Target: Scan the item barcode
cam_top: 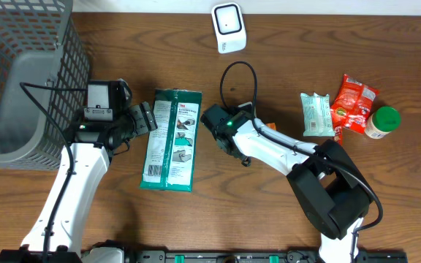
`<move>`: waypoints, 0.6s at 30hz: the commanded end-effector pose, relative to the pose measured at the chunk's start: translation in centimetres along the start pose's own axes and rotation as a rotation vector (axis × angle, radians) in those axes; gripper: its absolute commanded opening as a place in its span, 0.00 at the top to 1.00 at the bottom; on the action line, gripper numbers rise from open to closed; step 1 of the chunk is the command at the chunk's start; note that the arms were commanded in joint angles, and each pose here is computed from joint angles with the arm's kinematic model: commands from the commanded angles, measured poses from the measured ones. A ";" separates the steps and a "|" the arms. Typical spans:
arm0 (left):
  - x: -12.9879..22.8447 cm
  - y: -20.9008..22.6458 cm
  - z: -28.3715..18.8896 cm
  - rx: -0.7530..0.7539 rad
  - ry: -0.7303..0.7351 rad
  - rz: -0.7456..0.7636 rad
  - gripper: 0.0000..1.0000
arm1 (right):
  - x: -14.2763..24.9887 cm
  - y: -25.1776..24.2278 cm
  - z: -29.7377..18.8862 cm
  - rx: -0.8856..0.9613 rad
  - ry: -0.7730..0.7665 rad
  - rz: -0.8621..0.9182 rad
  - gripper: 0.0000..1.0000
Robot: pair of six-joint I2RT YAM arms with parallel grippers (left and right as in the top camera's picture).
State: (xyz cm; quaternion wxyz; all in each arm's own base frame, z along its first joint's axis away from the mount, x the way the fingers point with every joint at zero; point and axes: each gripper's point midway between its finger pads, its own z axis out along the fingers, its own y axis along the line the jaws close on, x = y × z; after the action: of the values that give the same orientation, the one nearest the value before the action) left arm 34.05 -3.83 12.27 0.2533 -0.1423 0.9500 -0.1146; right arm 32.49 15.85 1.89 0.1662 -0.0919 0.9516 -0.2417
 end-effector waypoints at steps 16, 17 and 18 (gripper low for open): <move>0.3 0.2 0.3 -0.008 0.013 0.006 0.18 | 0.5 0.0 1.1 0.033 -0.015 0.009 0.77; 0.3 0.2 0.3 -0.008 0.013 0.006 0.18 | 0.5 0.0 1.1 0.033 -0.015 0.009 0.77; 0.3 0.2 0.3 -0.008 0.013 0.006 0.18 | 0.6 0.0 1.2 0.034 -0.014 0.008 0.77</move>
State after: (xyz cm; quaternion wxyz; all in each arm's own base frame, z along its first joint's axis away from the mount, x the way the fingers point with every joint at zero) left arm 34.05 -3.83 12.26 0.2531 -0.1423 0.9500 -0.1145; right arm 32.65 15.78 1.37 0.1772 -0.0882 0.9502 -0.2407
